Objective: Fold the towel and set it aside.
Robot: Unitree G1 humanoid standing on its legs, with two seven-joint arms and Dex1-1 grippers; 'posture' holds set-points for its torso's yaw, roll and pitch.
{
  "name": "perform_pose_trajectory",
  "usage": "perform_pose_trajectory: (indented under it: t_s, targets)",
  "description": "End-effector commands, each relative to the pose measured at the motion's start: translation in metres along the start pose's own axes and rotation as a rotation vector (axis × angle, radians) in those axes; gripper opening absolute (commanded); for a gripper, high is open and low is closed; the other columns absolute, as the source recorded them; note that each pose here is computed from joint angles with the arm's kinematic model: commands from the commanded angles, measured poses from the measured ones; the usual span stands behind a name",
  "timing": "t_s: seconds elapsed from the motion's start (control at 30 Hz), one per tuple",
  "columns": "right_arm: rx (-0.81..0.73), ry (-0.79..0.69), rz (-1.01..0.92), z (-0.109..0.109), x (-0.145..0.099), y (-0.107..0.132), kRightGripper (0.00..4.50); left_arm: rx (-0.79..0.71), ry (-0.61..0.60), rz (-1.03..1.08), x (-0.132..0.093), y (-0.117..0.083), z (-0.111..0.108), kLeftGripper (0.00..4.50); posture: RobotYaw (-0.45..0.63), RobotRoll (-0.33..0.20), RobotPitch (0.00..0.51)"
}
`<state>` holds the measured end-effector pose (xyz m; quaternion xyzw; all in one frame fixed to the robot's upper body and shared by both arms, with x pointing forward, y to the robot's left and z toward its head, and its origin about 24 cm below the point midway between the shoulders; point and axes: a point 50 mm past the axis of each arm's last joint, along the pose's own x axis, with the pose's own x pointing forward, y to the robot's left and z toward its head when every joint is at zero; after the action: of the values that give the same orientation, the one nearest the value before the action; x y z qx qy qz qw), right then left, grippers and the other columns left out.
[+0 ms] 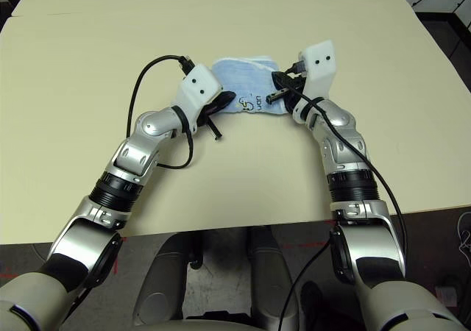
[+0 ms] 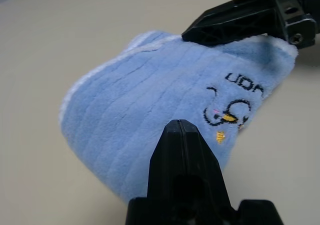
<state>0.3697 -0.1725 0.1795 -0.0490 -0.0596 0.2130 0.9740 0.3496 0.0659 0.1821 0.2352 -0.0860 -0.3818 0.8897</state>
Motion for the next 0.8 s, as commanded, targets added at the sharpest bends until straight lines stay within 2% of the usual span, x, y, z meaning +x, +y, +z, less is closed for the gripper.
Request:
perform_pose_trajectory:
  t_s: [0.03, 0.07, 0.1, 0.17, 0.2, 0.37, 0.5, 0.53, 0.57, 0.8]
  targets:
    - [-0.008, 0.006, 0.001, -0.001, -0.003, -0.002, 0.02, -0.053, 0.009, 0.019, -0.001, 0.003, -0.005, 0.0, -0.07, 0.0, 0.297]
    - [-0.003, -0.006, 0.008, 0.001, -0.003, -0.002, 0.02, -0.078, -0.007, 0.044, -0.002, 0.007, -0.003, 0.0, -0.07, 0.0, 0.297]
    - [0.004, -0.015, 0.009, 0.003, -0.002, -0.002, 0.24, -0.096, -0.027, 0.068, -0.004, 0.012, -0.001, 0.0, -0.07, 0.0, 0.297]
    - [0.004, -0.033, 0.001, 0.007, -0.002, -0.003, 0.65, -0.141, -0.056, 0.125, -0.009, 0.021, 0.0, 0.38, -0.07, 0.0, 0.297]
    - [0.003, -0.045, -0.001, 0.008, -0.002, -0.004, 1.0, -0.167, -0.063, 0.152, -0.012, 0.026, 0.0, 0.64, -0.06, 0.0, 0.305]
    - [-0.009, -0.061, 0.002, 0.011, -0.003, -0.006, 2.91, -0.242, -0.083, 0.237, -0.03, 0.043, -0.003, 2.56, -0.04, 0.0, 0.311]
    - [-0.016, -0.071, 0.01, 0.014, -0.006, -0.009, 4.36, -0.289, -0.114, 0.273, -0.054, 0.055, -0.004, 4.04, -0.04, 0.0, 0.313]
    - [-0.017, -0.074, 0.013, 0.015, -0.007, -0.009, 4.5, -0.287, -0.116, 0.274, -0.06, 0.056, -0.005, 4.41, -0.03, 0.0, 0.314]
    - [-0.016, -0.077, 0.018, 0.016, -0.008, -0.01, 4.5, -0.286, -0.118, 0.271, -0.066, 0.057, -0.006, 4.46, -0.03, 0.0, 0.314]
    - [0.014, -0.112, 0.064, 0.021, -0.022, -0.014, 4.5, -0.285, -0.125, 0.214, -0.102, 0.056, -0.009, 4.46, -0.01, 0.0, 0.318]
